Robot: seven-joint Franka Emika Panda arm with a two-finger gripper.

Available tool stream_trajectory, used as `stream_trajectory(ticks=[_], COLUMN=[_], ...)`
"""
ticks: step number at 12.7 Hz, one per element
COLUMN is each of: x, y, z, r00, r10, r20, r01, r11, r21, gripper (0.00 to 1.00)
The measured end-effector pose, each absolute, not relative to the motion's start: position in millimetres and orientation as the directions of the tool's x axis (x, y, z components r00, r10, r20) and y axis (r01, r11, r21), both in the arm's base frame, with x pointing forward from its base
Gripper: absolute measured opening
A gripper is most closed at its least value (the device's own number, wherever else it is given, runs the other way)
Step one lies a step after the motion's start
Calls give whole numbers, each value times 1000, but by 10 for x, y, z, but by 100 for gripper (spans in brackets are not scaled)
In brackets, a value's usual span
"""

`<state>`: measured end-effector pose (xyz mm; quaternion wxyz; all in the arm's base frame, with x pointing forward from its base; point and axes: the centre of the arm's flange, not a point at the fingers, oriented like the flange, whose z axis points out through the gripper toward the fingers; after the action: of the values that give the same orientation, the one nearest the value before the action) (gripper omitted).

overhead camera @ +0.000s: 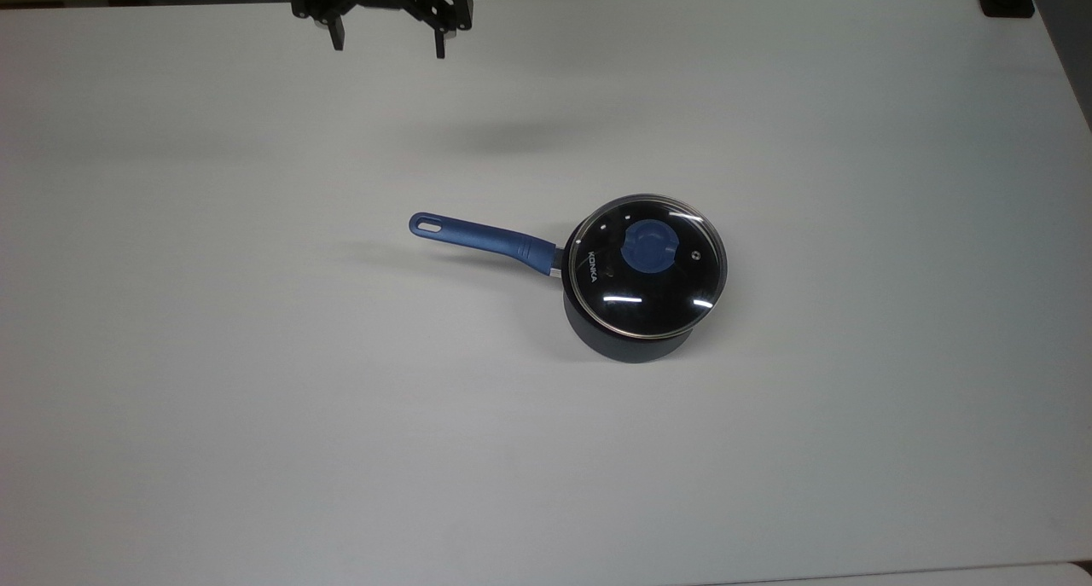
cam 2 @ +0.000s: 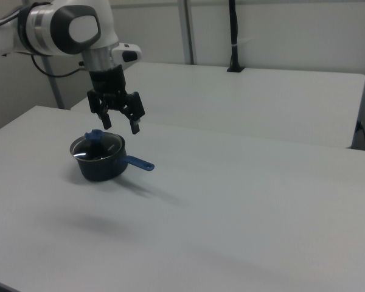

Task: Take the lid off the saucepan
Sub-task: 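Move the gripper toward the blue knob of the glass lid, then lower the gripper onto the blue knob and close on it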

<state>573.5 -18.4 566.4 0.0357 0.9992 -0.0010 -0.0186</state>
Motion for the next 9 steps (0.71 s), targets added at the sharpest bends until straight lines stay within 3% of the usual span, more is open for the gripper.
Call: stream_trajectory(ticks=[4, 9], x=[6162, 6736], y=[212, 1432], z=[5384, 4845], r00=[999, 982], r10=[-42, -183], r20=[-8, 42], r01=[-42, -181], r11=[-999, -982], r21=[-5, -45], gripper=[100, 100])
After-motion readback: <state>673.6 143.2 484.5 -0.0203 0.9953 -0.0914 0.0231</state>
